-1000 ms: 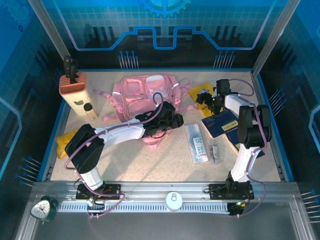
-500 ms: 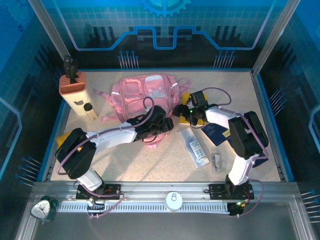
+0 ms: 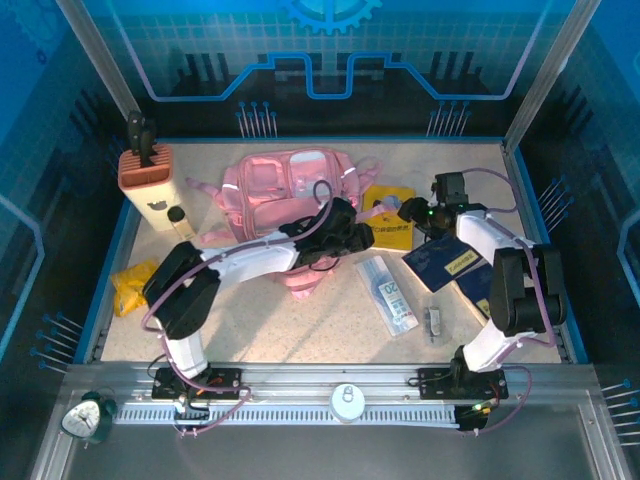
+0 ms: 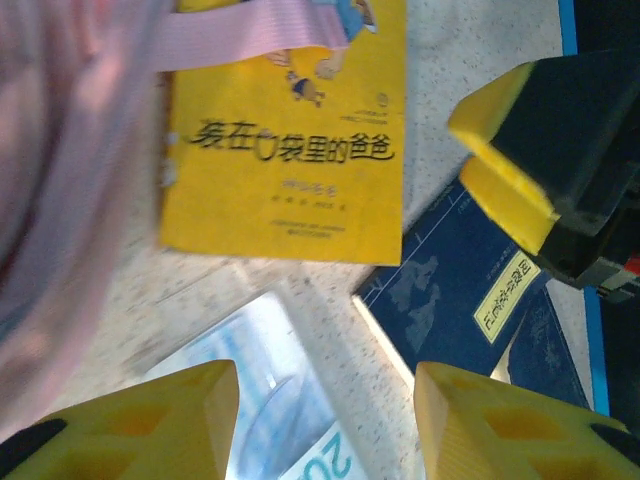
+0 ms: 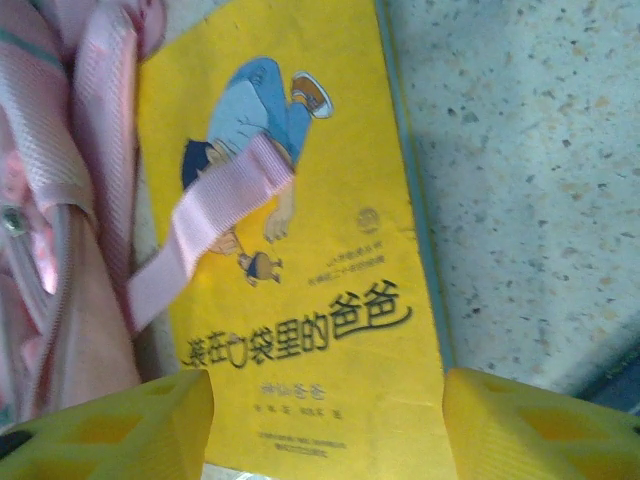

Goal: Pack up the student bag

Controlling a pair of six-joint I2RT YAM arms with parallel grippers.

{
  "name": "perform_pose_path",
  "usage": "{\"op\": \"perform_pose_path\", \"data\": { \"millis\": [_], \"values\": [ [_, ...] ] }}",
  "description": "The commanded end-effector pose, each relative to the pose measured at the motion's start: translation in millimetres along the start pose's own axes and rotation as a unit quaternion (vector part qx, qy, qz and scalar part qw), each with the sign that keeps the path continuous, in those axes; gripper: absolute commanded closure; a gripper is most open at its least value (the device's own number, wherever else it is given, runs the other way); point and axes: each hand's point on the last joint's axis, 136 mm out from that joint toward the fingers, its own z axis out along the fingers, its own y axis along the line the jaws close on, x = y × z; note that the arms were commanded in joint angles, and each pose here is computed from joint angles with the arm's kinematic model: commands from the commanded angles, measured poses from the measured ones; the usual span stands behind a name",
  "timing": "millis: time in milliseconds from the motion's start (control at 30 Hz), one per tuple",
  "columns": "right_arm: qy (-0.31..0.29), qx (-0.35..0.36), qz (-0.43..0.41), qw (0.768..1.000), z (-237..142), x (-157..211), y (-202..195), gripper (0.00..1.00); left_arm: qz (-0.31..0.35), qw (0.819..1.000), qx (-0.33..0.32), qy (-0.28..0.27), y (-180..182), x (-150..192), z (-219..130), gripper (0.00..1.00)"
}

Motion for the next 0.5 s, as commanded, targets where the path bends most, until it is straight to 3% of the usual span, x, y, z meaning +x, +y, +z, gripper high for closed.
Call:
{"op": "perform_pose_path", "data": {
  "millis": [0, 167, 467],
  "values": [
    [0.043, 0.01, -0.017, 0.999, 10, 3, -12, 0.4, 0.024, 1.0, -0.001, 0.005, -10, -5, 19, 0.51],
    [0.063, 0.025, -0.022, 0.997, 23, 7, -23, 0.45, 0.023, 0.999, -0.024, 0.016, 4, -5, 52, 0.52],
    [0.105, 0.015, -0.031, 0.994, 45, 17, -21, 0.42, 0.009, 0.998, -0.051, 0.046, 27, -1, 87, 0.54]
  ]
}}
